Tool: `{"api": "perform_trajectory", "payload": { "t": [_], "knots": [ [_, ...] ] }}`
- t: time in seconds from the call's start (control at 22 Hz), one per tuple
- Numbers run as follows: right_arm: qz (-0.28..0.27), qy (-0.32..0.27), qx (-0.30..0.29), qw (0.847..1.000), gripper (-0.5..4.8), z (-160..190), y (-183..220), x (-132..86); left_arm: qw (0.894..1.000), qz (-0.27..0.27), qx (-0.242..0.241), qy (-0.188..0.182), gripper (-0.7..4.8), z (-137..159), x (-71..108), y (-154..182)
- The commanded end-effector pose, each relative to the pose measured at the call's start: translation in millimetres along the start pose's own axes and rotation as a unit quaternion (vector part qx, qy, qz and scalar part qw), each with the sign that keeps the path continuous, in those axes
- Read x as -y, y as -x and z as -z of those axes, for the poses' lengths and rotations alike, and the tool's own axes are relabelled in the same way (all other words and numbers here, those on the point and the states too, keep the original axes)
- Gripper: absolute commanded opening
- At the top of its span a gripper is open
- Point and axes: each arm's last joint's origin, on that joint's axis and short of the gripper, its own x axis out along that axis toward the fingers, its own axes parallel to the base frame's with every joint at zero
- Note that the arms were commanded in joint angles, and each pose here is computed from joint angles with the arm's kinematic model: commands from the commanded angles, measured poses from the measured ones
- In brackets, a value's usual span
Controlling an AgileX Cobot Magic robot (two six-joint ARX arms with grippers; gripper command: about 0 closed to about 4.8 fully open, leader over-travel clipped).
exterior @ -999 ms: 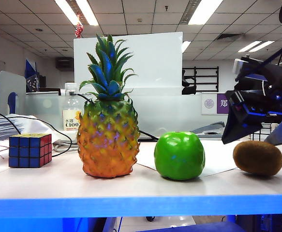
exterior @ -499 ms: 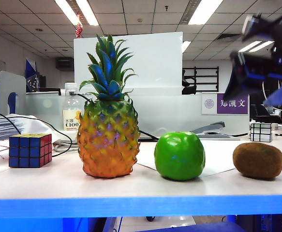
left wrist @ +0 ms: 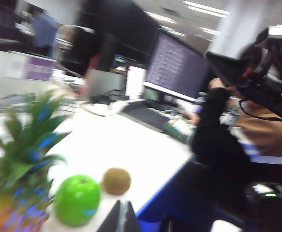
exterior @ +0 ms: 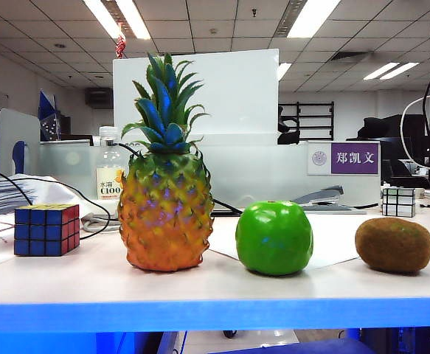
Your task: Arrange all the fruits from large to small from left to right in a row.
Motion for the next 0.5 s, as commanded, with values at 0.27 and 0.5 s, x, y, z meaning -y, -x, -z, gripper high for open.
{"api": "perform_trajectory", "payload": {
  "t": [0.27, 0.5],
  "knots": [
    [-0.06, 0.008, -0.188, 0.98, -0.06, -6, 83, 4, 0.999, -0.01, 0.02, -0.029, -0.05, -46, 29.5, 2],
    [-0.033, 0.052, -0.25, 0.966, -0.06, 5, 88, 7, 0.989, -0.135, -0.016, -0.06, -0.06, -54, 36.2, 8]
  ]
}}
